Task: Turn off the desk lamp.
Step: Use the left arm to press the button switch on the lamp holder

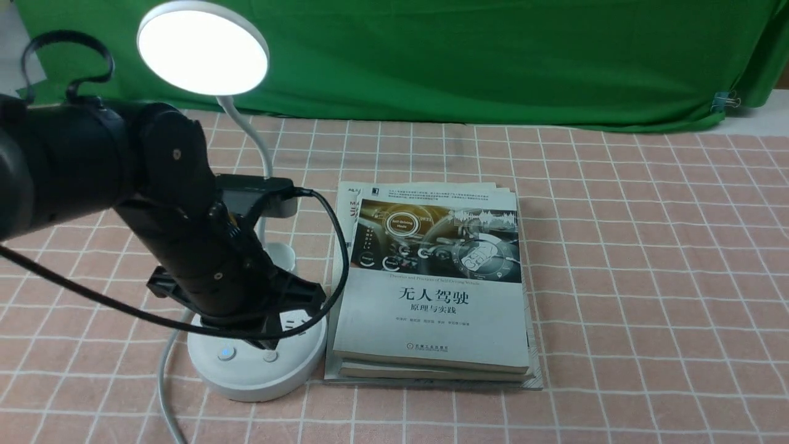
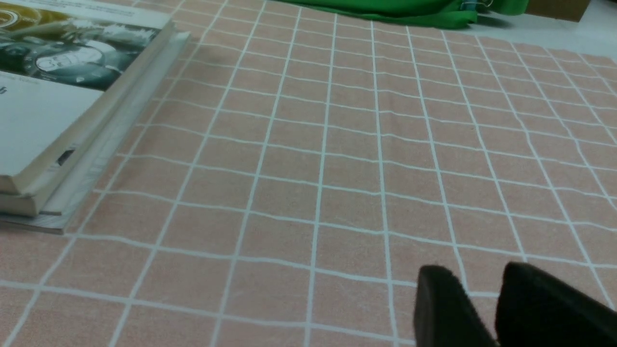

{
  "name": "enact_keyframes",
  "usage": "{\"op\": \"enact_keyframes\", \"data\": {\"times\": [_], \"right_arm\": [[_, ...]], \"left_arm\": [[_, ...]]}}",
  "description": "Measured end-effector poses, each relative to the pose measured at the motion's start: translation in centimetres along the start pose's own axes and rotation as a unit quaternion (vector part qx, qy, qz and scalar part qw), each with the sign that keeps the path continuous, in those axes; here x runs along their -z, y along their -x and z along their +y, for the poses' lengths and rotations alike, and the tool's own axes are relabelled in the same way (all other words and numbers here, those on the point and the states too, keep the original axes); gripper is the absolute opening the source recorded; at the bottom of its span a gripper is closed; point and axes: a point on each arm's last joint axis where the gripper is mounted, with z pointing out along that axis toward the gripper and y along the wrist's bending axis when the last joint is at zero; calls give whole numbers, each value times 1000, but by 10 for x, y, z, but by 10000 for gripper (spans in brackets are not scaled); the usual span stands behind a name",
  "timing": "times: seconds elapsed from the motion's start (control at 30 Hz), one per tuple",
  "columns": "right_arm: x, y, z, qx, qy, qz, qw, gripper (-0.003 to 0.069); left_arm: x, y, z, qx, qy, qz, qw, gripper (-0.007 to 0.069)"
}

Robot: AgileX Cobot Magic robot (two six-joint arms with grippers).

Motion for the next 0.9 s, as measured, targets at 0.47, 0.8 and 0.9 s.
{"op": "enact_keyframes", "data": {"times": [0.47,0.8,0.9], "right_arm": [[0,0,0,0,0,0,1000,240],[0,0,0,0,0,0,1000,240],[0,0,0,0,0,0,1000,240]], "left_arm": [[-35,11,8,-4,16,33,999,3],[-31,10,8,-6,16,39,999,3],[-18,9,6,-9,18,22,1000,3]]}}
